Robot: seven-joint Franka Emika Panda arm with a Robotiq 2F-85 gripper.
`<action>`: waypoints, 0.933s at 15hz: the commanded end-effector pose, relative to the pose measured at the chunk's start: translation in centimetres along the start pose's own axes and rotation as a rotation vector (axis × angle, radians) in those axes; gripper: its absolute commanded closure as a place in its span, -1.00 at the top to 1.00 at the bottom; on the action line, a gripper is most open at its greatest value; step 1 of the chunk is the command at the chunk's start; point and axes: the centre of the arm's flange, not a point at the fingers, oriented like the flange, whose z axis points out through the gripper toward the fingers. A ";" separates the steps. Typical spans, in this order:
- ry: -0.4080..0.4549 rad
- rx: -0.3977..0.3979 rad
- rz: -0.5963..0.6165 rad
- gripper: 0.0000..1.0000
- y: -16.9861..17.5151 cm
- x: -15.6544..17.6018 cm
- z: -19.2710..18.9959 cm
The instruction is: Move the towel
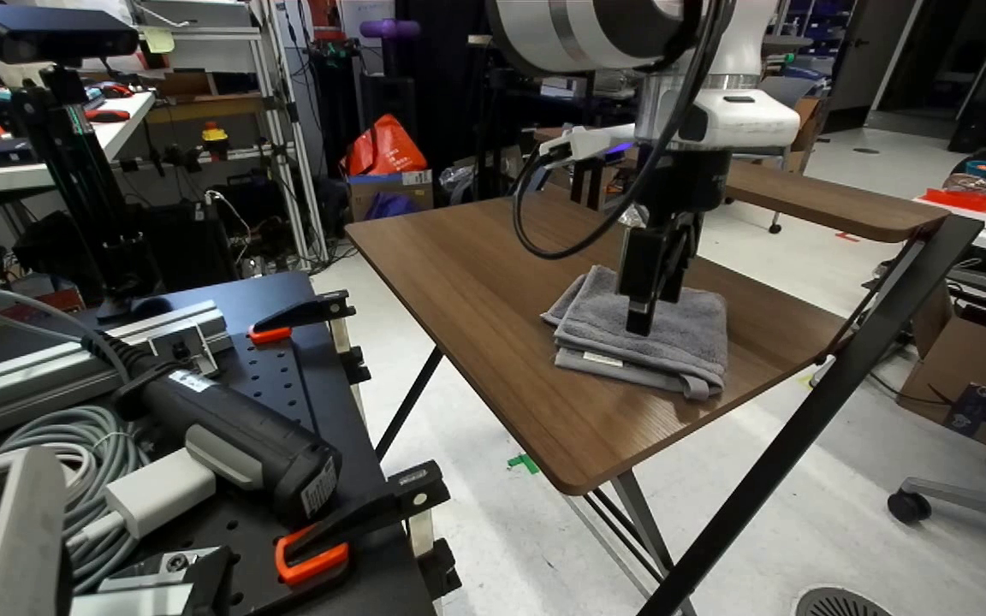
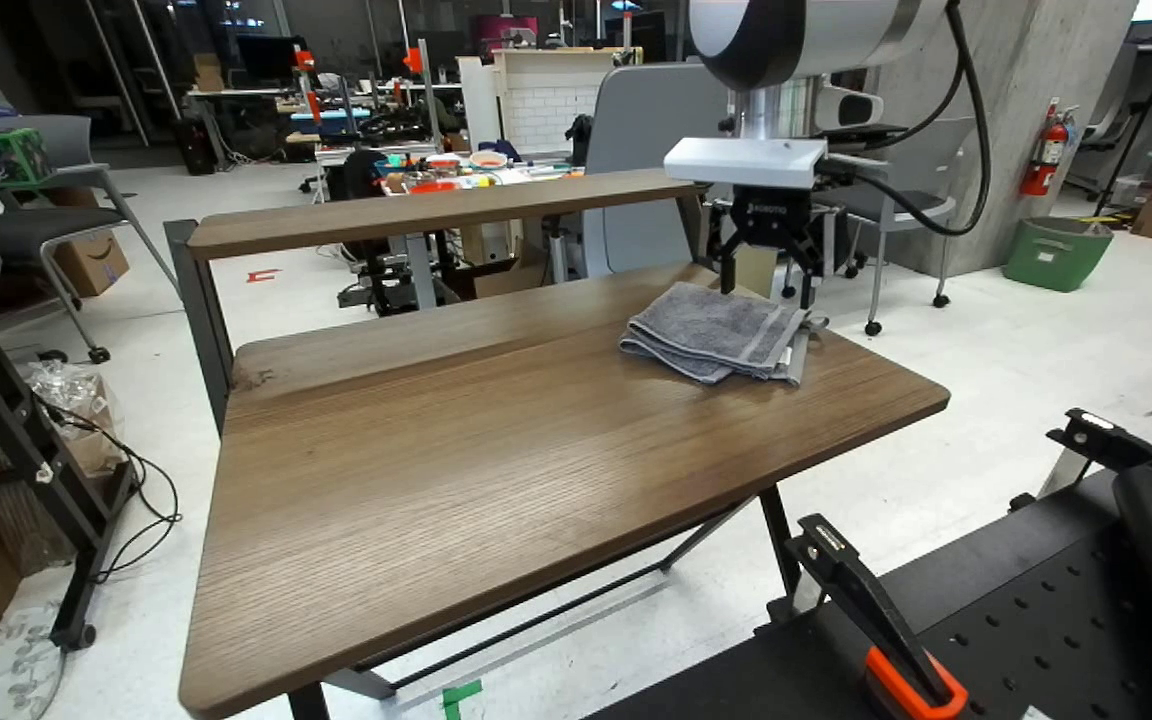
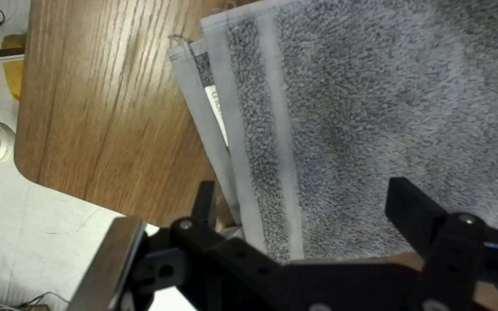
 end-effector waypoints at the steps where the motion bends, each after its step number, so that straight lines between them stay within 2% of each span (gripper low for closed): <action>1: 0.010 -0.021 0.002 1.00 -2.5 0.1 1.8; 8: -0.021 -0.038 -0.074 1.00 -5.8 -2.9 4.9; 14: -0.050 -0.029 -0.227 1.00 -9.3 -9.2 3.4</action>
